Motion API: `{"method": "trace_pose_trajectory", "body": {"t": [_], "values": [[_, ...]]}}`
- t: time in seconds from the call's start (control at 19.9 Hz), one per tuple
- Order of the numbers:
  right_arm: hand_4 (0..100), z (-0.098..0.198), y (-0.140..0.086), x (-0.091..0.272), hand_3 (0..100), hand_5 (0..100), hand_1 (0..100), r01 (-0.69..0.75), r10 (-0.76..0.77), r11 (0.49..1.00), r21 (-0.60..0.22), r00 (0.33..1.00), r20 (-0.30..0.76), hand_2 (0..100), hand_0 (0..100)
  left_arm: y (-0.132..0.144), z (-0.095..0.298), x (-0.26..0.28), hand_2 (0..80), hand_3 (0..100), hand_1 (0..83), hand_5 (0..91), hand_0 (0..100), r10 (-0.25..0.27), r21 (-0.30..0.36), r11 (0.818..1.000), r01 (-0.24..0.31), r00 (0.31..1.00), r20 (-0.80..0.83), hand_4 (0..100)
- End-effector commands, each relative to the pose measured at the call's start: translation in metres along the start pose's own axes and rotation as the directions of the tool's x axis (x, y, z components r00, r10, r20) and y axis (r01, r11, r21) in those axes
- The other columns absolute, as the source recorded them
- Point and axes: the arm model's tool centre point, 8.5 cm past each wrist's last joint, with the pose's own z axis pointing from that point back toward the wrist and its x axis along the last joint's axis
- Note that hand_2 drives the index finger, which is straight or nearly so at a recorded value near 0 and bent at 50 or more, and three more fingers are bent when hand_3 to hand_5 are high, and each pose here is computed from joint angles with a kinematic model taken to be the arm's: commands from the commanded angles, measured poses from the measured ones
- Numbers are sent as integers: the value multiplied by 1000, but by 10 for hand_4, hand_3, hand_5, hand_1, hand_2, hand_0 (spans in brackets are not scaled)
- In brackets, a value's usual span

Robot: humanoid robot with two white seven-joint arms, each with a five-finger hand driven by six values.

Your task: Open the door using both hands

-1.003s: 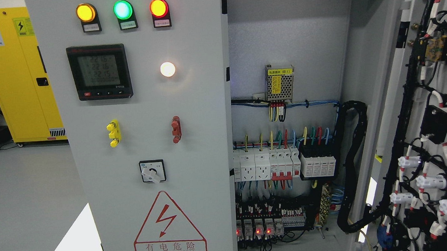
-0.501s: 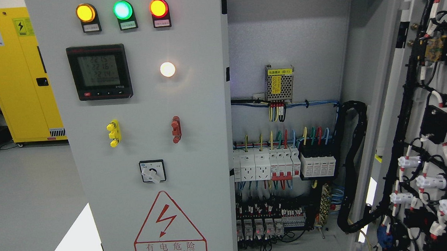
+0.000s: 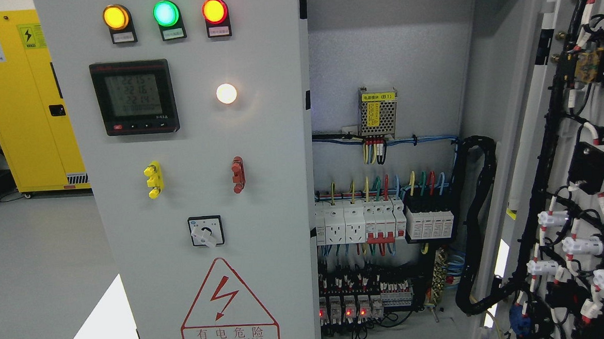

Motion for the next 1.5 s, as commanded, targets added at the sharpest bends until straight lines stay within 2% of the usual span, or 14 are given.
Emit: {"method": "trace_pose_trajectory", "body": {"t": [0.0, 0.1, 0.25, 0.45, 0.65, 0.8, 0.9, 1.1, 1.35, 1.45], "values": [[0, 84, 13, 246, 0, 0, 500, -12, -42, 997, 73, 715, 698, 40, 0, 10, 2, -6, 0, 0, 556, 0, 120, 1, 25, 1000, -1, 1000, -24, 0], [0, 115, 19, 280, 0, 0, 500, -15, -61, 996, 90, 619, 783, 40, 0, 13, 2, 0, 0, 0, 556, 0, 120, 0, 30, 1000, 1, 1000, -16, 0], [0, 149, 22, 308, 0, 0, 500, -22, -77, 994, 103, 511, 856, 40, 0, 20, 2, 5, 0, 0, 556, 0, 120, -3, 41, 999, 3, 1000, -6, 0], [0, 176, 26, 326, 0, 0, 500, -35, -99, 992, 123, 399, 912, 40, 0, 19, 2, 9, 0, 0, 556, 0, 120, -1, 38, 999, 0, 1000, 1, 0], [0, 183, 39, 339, 0, 0, 500, -55, -131, 986, 157, 332, 934, 40, 0, 9, 1, 9, 0, 0, 556, 0, 120, 2, 12, 1000, -2, 1000, 2, 0], [0, 184, 55, 352, 0, 0, 500, -94, -147, 978, 184, 310, 939, 40, 0, 8, 0, 10, 0, 0, 556, 0, 120, 4, 11, 1000, -4, 1000, 4, 0], [0, 185, 58, 368, 0, 0, 500, -114, -141, 977, 178, 276, 951, 40, 0, 8, 0, 15, 0, 0, 556, 0, 120, 3, 11, 1000, -3, 1000, 11, 0], [0, 181, 65, 389, 0, 0, 500, -141, -134, 974, 176, 265, 955, 40, 0, 11, 0, 20, 0, 0, 556, 0, 120, 2, 16, 1000, -2, 1000, 20, 0], [0, 164, 78, 419, 0, 0, 500, -199, -32, 976, 85, 258, 966, 40, 0, 9, -1, 31, 0, 0, 556, 0, 120, 0, 12, 1000, 0, 999, 36, 0], [0, 154, 81, 431, 0, 0, 500, -206, -11, 976, 74, 288, 958, 40, 0, 7, -1, 31, 0, 0, 556, 0, 120, 2, 9, 1000, -2, 999, 36, 0]]}}
